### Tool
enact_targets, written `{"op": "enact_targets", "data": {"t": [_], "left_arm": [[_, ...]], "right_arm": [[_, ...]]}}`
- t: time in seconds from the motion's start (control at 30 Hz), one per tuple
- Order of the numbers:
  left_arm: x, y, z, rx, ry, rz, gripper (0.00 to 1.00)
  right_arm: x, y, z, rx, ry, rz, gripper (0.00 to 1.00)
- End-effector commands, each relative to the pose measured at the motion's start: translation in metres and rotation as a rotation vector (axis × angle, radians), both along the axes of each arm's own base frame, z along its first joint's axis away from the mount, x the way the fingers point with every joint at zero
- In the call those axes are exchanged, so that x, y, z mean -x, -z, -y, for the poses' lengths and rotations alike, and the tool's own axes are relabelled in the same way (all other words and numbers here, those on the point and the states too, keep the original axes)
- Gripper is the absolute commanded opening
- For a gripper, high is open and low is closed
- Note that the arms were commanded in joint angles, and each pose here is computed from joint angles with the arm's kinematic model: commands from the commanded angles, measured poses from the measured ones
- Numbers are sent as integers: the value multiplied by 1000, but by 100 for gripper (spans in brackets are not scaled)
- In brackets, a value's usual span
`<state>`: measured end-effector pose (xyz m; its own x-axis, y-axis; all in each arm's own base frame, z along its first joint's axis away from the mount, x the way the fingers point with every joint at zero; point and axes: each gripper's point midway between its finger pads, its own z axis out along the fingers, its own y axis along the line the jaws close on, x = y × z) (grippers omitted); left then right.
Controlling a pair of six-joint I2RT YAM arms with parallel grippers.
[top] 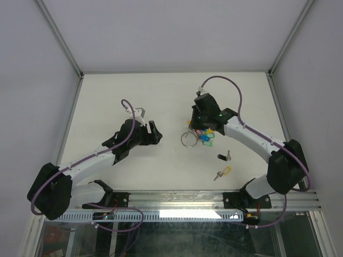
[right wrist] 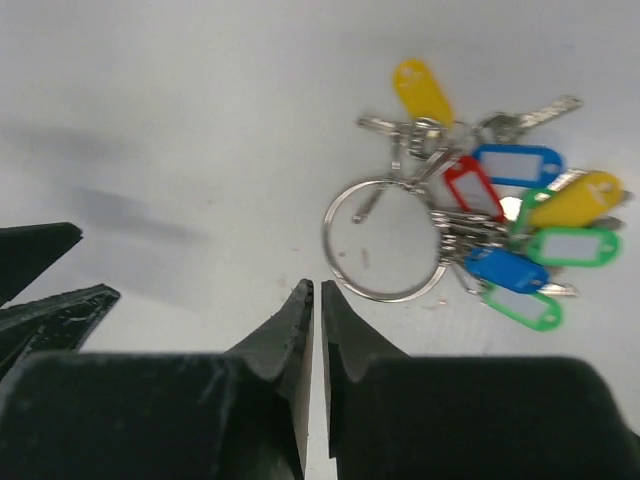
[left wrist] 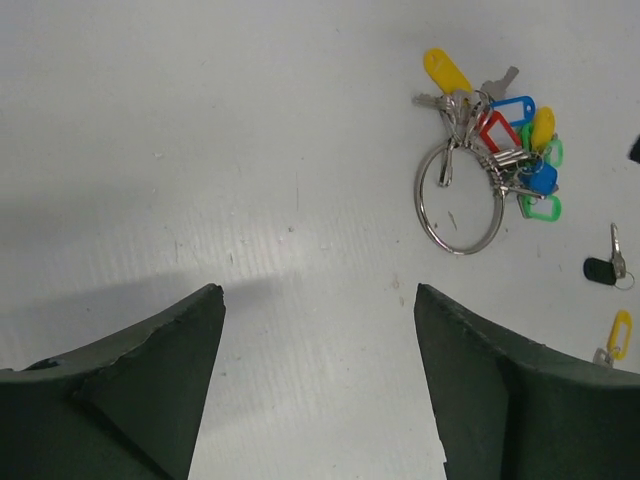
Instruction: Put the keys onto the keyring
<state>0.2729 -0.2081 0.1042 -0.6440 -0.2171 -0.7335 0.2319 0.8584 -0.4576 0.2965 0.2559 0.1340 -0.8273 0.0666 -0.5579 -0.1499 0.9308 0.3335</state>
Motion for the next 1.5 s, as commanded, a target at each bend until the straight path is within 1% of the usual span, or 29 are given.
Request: {"op": "enact_targets", "data": {"t": [0.0,0.03,0.1,0.2,0.27,0.43,0.53,0.6,0.8,0.93,1.2,1.3,1.37,1.43,1.47], "left_arm": [[-20,-15,24,-49,7,27,73],[-22,-13,32,-76,11,15,71],[-25,-4,48,-139,26,-16,67],[-28,16,72,-252,41,-61,62],[-29,24,86,-313,46,-77,60],[-32,39,117,-410,63,-109,53],[-31,47,125,-481,53,-128,47],[-31,48,127,-505,43,-136,45],[-26,55,133,-484,45,-171,43],[-24,63,136,-503,58,-182,40],[-14,82,138,-529,86,-227,31],[-8,91,140,-537,100,-247,24],[-4,99,137,-547,104,-268,15],[1,107,131,-560,100,-286,1],[3,110,127,-569,94,-292,0]], "right_arm": [[-10,-10,55,16,169,58,14],[-9,-11,68,20,187,51,17],[-5,-11,91,34,222,35,20],[1,-13,119,19,276,33,21],[7,-12,132,-10,298,29,21],[20,-4,151,-42,321,12,22],[25,2,158,-51,327,2,22],[27,3,161,-61,330,2,22],[30,7,163,-75,322,-8,22],[31,8,164,-81,324,-7,22],[34,12,164,-87,319,-18,22],[34,13,164,-87,318,-20,22],[34,13,164,-90,317,-22,22],[34,13,163,-92,314,-22,22],[35,13,163,-92,314,-23,22]]}}
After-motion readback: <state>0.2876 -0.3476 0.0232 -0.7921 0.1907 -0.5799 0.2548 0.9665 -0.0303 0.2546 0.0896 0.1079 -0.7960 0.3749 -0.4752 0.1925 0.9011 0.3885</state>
